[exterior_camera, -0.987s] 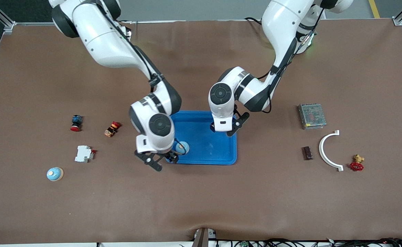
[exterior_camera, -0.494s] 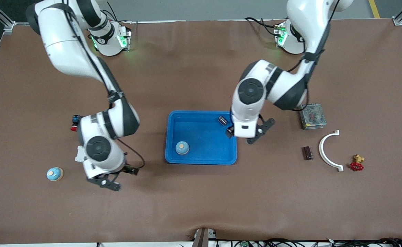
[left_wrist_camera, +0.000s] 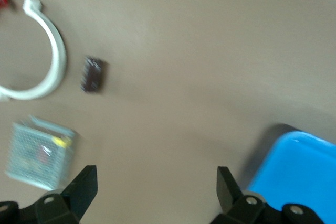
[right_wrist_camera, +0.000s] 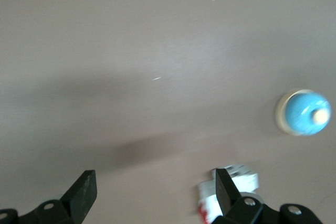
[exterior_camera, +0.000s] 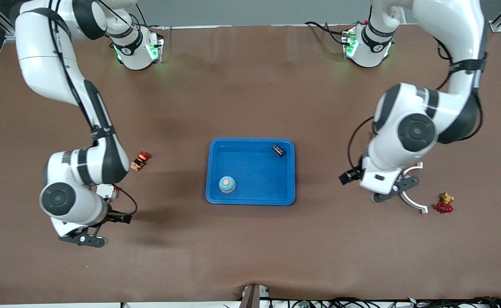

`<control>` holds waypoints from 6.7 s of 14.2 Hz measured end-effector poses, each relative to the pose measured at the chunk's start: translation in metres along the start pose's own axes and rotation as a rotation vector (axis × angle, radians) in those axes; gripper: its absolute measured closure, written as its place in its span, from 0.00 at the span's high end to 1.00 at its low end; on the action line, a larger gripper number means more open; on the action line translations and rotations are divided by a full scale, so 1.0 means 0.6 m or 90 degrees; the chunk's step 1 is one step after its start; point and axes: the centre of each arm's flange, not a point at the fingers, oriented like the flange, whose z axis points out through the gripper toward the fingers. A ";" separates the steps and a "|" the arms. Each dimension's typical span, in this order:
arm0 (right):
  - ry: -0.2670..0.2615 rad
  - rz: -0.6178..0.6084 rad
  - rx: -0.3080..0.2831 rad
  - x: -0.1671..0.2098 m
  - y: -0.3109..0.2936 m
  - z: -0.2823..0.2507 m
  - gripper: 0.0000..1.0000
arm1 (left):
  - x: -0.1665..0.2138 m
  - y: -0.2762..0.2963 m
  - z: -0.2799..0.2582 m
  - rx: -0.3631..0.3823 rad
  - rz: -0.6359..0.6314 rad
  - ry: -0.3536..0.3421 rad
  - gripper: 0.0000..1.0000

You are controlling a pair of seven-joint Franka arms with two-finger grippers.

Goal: Place electrolytic capacitor and blue bell in tray
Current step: 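Move the right gripper to the second bell while the left gripper reaches the capacitor, then grasp the second bell with the right gripper while the left gripper grasps the capacitor, then carry the bell and capacitor with both grippers over the tray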

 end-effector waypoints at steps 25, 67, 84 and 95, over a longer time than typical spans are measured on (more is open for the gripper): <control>0.080 -0.058 0.069 -0.028 0.319 0.203 1.00 | 0.104 -0.166 0.344 0.008 0.119 0.000 1.00; 0.015 -0.004 0.135 0.009 0.181 0.092 0.68 | 0.104 -0.065 0.219 0.000 -0.038 -0.008 0.33; -0.024 0.280 0.160 -0.178 -0.342 -0.049 0.68 | -0.072 0.272 0.172 -0.059 -0.212 -0.004 0.33; -0.054 0.313 0.118 -0.381 -0.472 -0.059 0.68 | -0.168 0.381 0.201 -0.104 -0.252 0.014 0.33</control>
